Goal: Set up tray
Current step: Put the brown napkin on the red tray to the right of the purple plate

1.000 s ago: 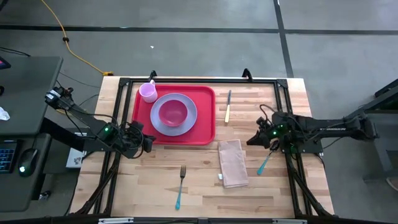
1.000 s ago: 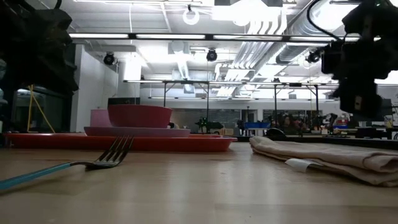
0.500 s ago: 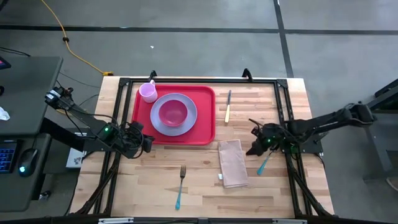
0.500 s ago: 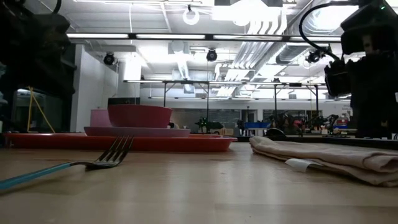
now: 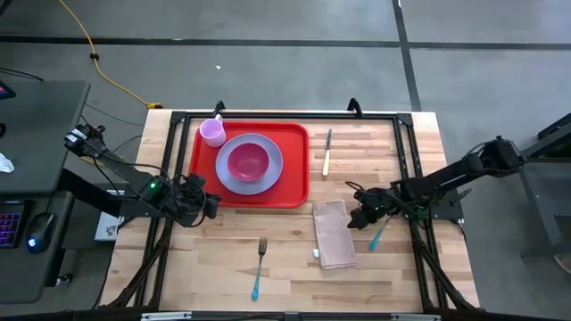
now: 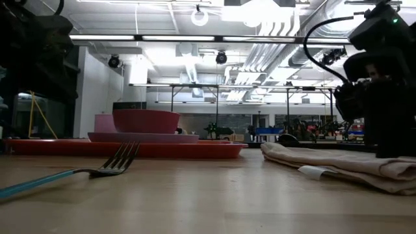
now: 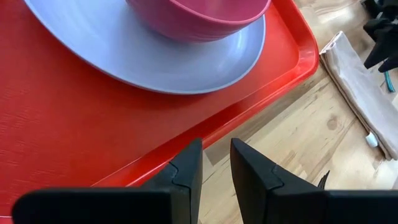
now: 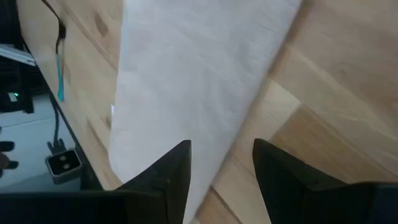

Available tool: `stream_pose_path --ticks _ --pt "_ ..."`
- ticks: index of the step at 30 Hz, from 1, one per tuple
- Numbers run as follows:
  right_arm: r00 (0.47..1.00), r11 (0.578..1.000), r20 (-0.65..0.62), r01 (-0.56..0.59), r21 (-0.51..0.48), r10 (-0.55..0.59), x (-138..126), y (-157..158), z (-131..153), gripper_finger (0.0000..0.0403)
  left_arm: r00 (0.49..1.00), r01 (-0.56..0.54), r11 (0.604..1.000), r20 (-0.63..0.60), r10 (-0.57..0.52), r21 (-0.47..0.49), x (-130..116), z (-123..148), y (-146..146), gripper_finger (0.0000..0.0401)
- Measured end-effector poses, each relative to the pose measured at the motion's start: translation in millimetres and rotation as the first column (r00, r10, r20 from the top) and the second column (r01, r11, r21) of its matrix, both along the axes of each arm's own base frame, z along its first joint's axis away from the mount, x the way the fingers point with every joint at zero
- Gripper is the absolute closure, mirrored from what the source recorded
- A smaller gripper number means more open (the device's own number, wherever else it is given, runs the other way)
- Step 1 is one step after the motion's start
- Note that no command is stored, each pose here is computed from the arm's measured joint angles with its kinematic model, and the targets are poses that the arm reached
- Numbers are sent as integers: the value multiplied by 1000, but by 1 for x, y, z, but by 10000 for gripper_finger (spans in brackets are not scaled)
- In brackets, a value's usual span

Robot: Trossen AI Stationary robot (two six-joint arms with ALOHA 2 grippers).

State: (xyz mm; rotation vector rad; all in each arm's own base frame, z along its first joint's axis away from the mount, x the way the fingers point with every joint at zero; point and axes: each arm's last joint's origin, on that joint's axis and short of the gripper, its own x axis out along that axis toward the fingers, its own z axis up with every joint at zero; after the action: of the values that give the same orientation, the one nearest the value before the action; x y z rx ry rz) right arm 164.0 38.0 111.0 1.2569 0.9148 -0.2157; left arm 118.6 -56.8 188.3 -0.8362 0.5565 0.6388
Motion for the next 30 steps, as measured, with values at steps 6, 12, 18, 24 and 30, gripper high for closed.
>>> stream_pose_path --ticks 6,12,18,24,30 --pt "999 998 -32 -37 -56 35 26 5 4 250 1000 0 1000 -15 0 10 -1 -1 1 290" --pt "989 993 -128 -78 -93 66 52 10 0 250 999 9 1000 -32 -9 3 -2 -1 1 290" --pt "985 985 -159 -91 -145 68 67 12 -1 251 998 23 1000 -54 -24 -14 -3 -2 1 290" --pt "982 978 -181 -93 -187 59 66 11 -3 287 998 27 1000 -62 -27 -12 -3 -3 1 290" --pt "982 971 -179 -91 -223 51 66 10 -4 328 997 31 1000 -64 -31 -8 -3 -3 1 290"
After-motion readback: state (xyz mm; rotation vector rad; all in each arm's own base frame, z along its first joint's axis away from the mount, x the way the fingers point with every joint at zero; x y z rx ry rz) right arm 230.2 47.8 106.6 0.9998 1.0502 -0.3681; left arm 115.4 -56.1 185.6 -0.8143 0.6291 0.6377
